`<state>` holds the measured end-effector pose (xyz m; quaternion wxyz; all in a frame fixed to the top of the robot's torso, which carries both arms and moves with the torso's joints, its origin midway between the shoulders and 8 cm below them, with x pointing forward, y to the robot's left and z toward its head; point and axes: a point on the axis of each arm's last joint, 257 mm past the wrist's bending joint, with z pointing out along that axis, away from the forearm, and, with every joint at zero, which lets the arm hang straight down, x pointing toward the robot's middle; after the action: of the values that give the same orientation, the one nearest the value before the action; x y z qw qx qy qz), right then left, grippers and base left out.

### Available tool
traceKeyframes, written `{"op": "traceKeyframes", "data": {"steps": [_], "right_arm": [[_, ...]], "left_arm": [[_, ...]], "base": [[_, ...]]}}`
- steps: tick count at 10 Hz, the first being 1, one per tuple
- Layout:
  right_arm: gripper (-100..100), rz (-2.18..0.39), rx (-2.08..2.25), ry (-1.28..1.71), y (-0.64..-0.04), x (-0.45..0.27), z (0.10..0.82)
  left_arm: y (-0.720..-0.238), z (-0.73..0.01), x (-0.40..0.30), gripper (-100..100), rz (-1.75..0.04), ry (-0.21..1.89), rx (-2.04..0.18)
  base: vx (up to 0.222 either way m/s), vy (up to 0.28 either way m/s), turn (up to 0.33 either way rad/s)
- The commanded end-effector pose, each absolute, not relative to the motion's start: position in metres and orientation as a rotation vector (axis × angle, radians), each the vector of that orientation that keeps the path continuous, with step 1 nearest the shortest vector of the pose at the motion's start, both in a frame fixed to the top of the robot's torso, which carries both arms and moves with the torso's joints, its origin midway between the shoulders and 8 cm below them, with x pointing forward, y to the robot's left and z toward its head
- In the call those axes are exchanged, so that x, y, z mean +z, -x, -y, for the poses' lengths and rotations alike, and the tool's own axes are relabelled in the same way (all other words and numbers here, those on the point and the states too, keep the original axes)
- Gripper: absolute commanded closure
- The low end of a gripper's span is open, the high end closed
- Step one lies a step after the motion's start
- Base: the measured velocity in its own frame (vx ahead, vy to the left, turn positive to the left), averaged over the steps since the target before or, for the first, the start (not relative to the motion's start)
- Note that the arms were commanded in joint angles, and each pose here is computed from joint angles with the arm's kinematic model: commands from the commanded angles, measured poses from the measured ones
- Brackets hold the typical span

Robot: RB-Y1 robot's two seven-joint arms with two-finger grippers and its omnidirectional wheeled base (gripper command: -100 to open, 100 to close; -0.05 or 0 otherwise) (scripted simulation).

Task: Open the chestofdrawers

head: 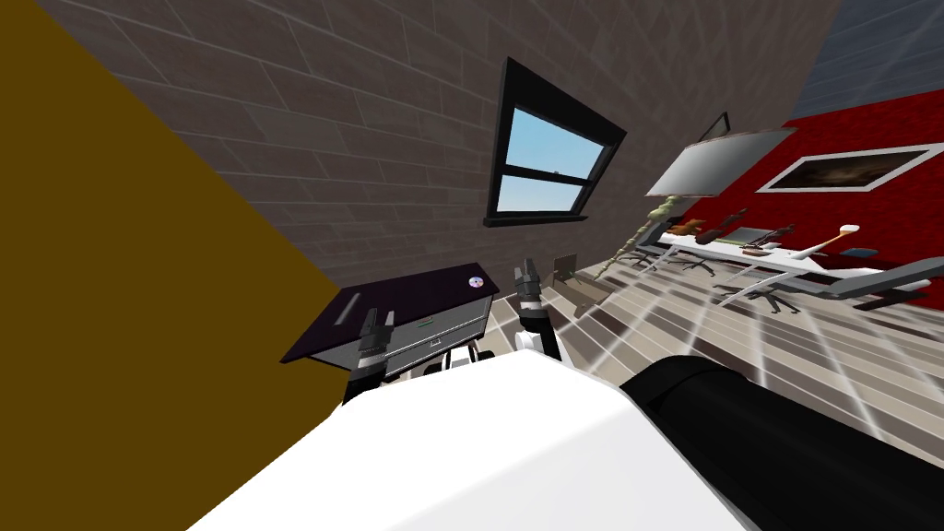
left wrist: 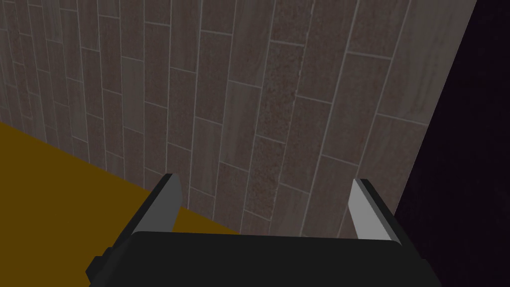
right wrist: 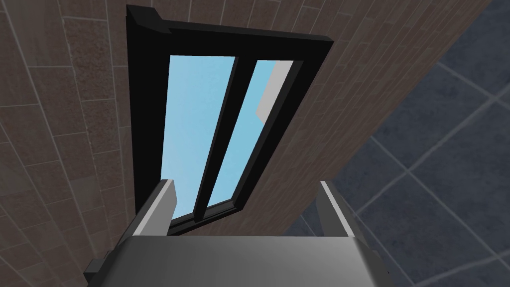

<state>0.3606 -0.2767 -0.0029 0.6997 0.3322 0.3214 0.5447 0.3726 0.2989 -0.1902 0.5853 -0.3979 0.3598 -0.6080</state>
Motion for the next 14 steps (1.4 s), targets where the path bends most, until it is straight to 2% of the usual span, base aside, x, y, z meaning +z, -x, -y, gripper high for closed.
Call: {"op": "traceKeyframes", "data": {"steps": [1,14], "right_arm": [[0,-0.716,1.214,-0.74,-0.361,-0.003,0.277],[0,-0.716,1.214,-0.74,-0.361,-0.003,0.277]], "left_arm": [[-0.367,-0.302,-0.208,-100,-0.833,0.94,-1.419],[-0.34,-0.311,-0.293,-100,-0.857,1.066,-1.372]], "base": [[0.046,-0.071,0.015],[0.032,-0.039,0.012]]}}
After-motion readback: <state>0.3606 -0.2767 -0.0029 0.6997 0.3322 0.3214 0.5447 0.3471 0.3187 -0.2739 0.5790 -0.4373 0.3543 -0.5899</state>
